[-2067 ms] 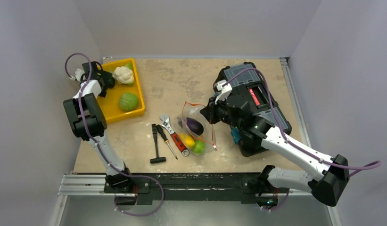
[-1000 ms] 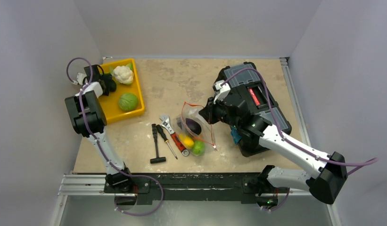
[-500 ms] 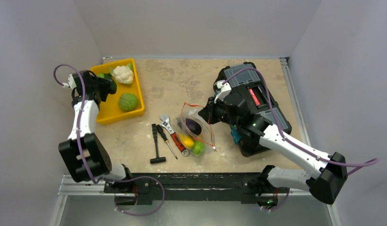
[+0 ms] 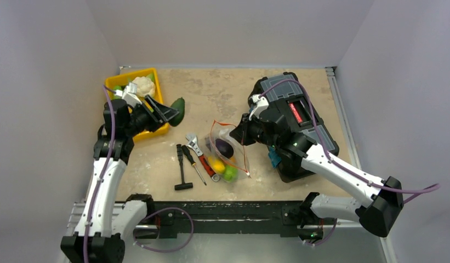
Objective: Place the food in the zip-top bag and seal the zipper
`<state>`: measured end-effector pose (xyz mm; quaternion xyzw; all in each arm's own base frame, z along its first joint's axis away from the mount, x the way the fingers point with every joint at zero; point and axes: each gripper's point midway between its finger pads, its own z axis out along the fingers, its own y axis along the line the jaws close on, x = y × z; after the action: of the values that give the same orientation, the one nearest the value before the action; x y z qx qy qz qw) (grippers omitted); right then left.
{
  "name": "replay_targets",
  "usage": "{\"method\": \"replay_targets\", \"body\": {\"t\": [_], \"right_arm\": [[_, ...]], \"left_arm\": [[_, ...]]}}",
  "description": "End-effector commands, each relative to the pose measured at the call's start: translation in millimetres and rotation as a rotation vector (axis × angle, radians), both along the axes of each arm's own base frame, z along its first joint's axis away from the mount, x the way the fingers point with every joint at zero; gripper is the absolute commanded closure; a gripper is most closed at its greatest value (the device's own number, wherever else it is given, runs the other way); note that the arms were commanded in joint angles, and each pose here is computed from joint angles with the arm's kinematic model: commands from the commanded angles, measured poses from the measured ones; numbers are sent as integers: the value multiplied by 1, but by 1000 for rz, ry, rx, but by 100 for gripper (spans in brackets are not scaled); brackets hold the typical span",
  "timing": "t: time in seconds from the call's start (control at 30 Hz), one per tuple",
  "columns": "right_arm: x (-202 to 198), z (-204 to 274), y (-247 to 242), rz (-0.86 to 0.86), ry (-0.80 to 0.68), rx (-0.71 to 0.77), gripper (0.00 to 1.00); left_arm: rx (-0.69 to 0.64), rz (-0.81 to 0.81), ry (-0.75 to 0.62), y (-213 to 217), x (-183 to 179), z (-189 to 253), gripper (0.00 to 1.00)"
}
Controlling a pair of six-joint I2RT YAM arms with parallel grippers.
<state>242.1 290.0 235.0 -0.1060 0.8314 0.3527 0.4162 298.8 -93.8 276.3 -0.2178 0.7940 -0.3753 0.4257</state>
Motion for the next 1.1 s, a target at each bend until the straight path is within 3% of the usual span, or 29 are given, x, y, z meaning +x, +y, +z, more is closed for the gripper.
{"method": "replay_targets", "body": {"t": [0.0, 0.17, 0.4, 0.63, 0.8, 0.97, 1.07], "right_arm": [[3, 24, 6, -5, -11, 54, 100], [3, 33, 9, 3, -12, 77, 100], [4, 45, 8, -8, -23, 97, 100], [-5, 69, -3, -30, -62, 169, 100], [-14, 79, -3, 17, -113, 214, 100], [-19, 80, -2, 56, -138, 217, 100], [-20, 71, 1, 71, -126, 189, 100]], "left_arm": [[-40, -311, -57, -58, -59, 13, 86], [-83, -505, -96, -98, -109, 24, 86], [-105, -707, -95, -161, -148, 29, 85], [-26, -638, 188, -187, -147, -15, 88], [-56, -589, 230, -196, -136, -22, 87], [-86, -578, 295, -205, -132, -25, 79], [-177, -630, 353, -223, -136, -21, 71]]}}
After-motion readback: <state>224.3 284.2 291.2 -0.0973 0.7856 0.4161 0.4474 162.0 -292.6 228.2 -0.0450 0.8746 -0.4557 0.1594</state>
